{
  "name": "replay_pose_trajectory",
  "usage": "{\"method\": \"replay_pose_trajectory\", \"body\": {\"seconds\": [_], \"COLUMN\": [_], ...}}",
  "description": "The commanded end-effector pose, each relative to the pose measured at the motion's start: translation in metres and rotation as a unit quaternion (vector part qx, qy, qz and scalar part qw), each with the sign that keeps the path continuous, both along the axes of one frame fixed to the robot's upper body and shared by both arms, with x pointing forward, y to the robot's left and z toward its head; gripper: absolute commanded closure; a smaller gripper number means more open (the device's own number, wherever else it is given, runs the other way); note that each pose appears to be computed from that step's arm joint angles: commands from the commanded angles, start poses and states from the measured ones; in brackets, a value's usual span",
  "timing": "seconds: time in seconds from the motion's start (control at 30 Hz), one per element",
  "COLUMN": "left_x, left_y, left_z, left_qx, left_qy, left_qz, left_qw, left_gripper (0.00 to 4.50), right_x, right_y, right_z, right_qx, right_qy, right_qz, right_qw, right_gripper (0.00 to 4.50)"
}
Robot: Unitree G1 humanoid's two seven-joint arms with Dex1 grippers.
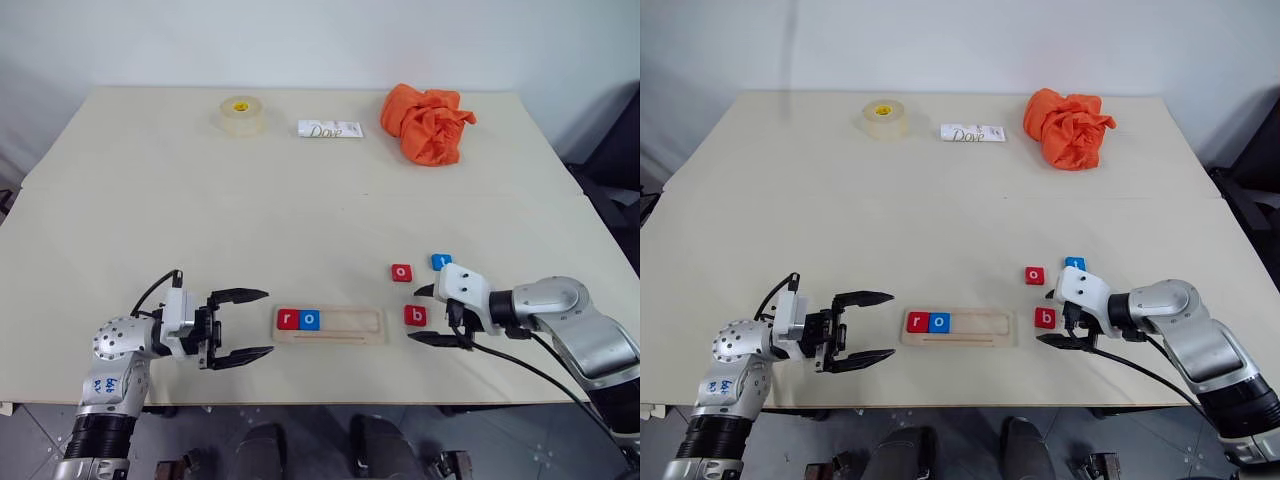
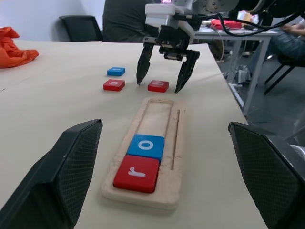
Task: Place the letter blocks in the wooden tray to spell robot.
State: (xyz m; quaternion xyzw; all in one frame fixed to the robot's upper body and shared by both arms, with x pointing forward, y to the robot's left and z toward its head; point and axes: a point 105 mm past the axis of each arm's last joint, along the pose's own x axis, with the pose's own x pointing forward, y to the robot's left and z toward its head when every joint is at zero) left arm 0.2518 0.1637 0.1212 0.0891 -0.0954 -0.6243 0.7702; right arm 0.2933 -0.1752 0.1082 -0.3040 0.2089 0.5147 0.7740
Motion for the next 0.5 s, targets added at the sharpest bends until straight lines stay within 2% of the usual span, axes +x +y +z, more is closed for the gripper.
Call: {"method": "replay_pose_trajectory", "body": {"seconds": [0.03, 0.23, 0.33, 0.5], "left_x": [-0.005, -0.006, -0.004, -0.001], "left_y": [0.004, 0.005, 0.007, 0.009], "left_z": [0.009, 0.01, 0.01, 0.01], "left_qx": [-0.003, -0.003, -0.001, 0.005], "left_qy": [-0.019, -0.019, -0.019, -0.017], "left_qz": [0.01, 0.016, 0.016, 0.006], "left_qw": [1.0, 1.0, 1.0, 1.0], "left_gripper": [0.0, 0.0, 0.0, 0.0], "right_x": [0.004, 0.006, 0.006, 0.006], "right_y": [-0.008, -0.008, -0.006, 0.008], "right_z": [-0.004, -0.001, 0.01, 0.045], "right_qx": [-0.02, -0.019, -0.013, 0.012], "right_qy": [-0.003, -0.013, -0.027, -0.051], "right_qz": [-0.005, 0.0, 0.001, 0.012], "right_qw": [1.0, 1.0, 1.0, 0.999], "right_gripper": [0.99, 2.98, 3.04, 3.04]}}
